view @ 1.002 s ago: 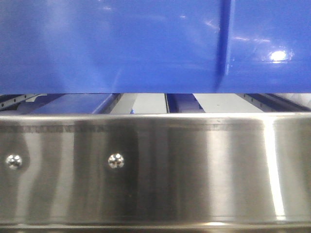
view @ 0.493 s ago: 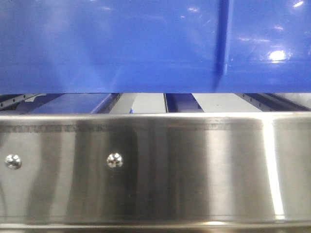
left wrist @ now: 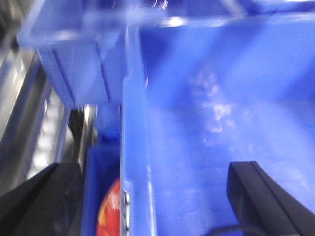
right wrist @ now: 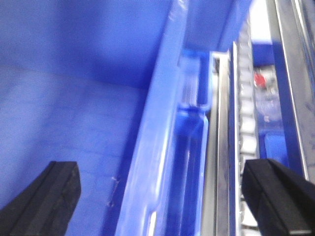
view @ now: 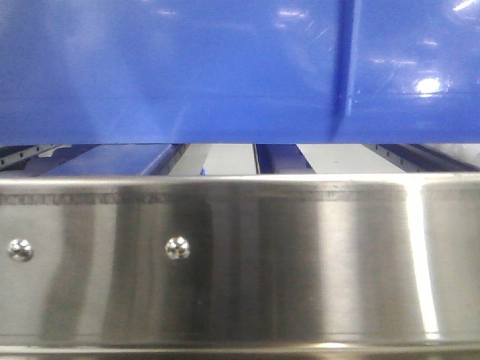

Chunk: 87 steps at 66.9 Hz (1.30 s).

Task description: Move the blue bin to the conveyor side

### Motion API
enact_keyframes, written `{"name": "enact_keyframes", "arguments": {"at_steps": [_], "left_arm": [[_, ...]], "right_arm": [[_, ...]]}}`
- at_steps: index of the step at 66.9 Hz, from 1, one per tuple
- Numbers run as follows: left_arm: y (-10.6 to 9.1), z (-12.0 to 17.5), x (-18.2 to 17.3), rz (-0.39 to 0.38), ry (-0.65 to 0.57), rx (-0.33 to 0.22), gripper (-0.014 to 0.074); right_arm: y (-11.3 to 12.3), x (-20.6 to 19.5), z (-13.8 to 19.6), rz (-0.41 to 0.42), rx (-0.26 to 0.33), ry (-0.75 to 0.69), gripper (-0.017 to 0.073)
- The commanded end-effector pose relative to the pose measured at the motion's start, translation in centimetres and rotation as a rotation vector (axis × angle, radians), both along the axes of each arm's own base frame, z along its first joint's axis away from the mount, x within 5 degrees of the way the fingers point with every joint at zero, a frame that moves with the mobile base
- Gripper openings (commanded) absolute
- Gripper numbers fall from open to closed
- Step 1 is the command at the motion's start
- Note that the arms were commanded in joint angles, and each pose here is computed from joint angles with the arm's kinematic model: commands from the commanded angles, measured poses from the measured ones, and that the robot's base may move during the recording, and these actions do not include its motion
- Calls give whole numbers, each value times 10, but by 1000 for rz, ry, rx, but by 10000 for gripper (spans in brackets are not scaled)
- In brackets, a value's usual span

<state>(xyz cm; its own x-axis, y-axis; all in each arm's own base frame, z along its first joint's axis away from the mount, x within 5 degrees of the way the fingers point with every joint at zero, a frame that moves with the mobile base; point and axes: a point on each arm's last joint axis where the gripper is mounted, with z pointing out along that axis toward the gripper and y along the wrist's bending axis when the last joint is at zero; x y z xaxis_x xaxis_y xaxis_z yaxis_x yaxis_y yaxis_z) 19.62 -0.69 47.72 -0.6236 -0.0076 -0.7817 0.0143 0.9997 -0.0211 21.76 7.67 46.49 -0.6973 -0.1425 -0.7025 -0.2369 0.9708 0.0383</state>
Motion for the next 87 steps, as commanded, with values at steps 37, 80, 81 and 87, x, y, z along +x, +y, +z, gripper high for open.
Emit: {"name": "enact_keyframes", "arguments": {"at_steps": [37, 80, 81, 87], "left_arm": [[14, -29, 40, -28, 160, -15, 496], [20, -21, 67, -3, 154, 39, 496], [20, -20, 68, -3, 152, 40, 496], [20, -23, 71, -3, 164, 39, 494]], "right_arm": [[14, 34, -24, -32, -21, 86, 549], [19, 47, -10, -32, -3, 43, 549], [20, 49, -11, -32, -5, 48, 549], [23, 58, -20, -32, -16, 74, 549]]}}
